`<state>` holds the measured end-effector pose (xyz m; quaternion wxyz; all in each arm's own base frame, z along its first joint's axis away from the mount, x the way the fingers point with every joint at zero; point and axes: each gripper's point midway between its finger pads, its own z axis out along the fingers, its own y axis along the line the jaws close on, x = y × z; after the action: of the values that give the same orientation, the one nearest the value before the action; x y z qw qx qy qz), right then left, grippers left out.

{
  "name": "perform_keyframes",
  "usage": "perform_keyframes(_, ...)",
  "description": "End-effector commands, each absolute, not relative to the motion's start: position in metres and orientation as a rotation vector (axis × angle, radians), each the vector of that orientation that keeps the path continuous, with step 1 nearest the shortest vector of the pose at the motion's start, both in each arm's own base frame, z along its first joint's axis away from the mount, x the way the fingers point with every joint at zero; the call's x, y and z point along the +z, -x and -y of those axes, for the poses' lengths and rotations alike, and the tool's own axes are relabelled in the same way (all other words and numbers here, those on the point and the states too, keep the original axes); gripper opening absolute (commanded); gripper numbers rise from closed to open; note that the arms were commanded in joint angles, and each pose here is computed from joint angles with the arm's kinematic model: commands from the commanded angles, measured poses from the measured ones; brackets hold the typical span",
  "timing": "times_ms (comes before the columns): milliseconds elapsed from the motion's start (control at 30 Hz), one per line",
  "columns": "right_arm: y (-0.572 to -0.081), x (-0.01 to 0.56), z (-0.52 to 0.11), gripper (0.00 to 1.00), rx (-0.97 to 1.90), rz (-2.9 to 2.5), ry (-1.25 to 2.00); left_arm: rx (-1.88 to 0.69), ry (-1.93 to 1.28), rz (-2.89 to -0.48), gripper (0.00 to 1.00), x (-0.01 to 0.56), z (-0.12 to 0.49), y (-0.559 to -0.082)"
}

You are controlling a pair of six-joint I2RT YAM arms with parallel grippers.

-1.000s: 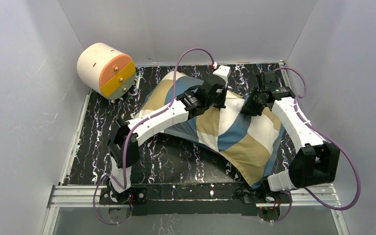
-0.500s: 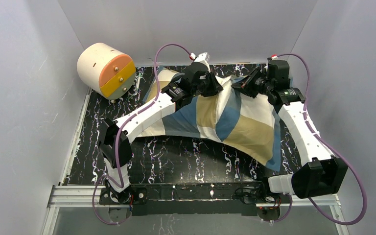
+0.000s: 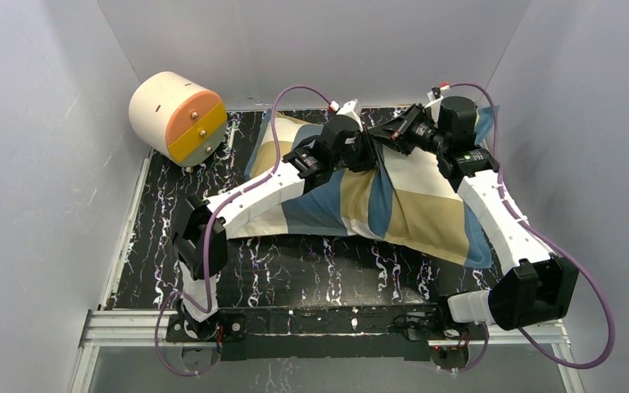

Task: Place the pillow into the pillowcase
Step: Stuff the pillow into the pillowcase.

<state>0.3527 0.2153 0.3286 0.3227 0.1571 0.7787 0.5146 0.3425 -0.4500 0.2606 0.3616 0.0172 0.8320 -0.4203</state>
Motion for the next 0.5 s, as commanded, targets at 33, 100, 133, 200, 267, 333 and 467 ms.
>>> perform_keyframes(33,-0.332,0.406,-0.241,0.01,1.552,-1.826,-0.220,-1.302,-0.118,-2.017,0.00,0.311,0.490,-0.316)
perform_keyframes(100,-0.329,0.416,-0.242,0.01,1.596,-1.787,-0.222,-1.269,-0.122,-2.043,0.00,0.301,0.487,-0.315)
perform_keyframes(133,-0.327,0.420,-0.243,0.01,1.625,-1.770,-0.217,-1.253,-0.116,-2.052,0.00,0.296,0.484,-0.315)
perform_keyframes(200,-0.325,0.428,-0.246,0.01,1.674,-1.750,-0.203,-1.222,-0.106,-2.072,0.00,0.284,0.480,-0.314)
perform_keyframes(267,-0.324,0.437,-0.249,0.01,1.696,-1.731,-0.181,-1.188,-0.097,-2.087,0.00,0.274,0.476,-0.315)
perform_keyframes(333,-0.325,0.444,-0.249,0.01,1.696,-1.715,-0.174,-1.147,-0.083,-2.089,0.00,0.268,0.473,-0.321)
perform_keyframes(467,-0.323,0.455,-0.252,0.01,1.712,-1.697,-0.132,-1.087,-0.067,-2.126,0.00,0.251,0.474,-0.329)
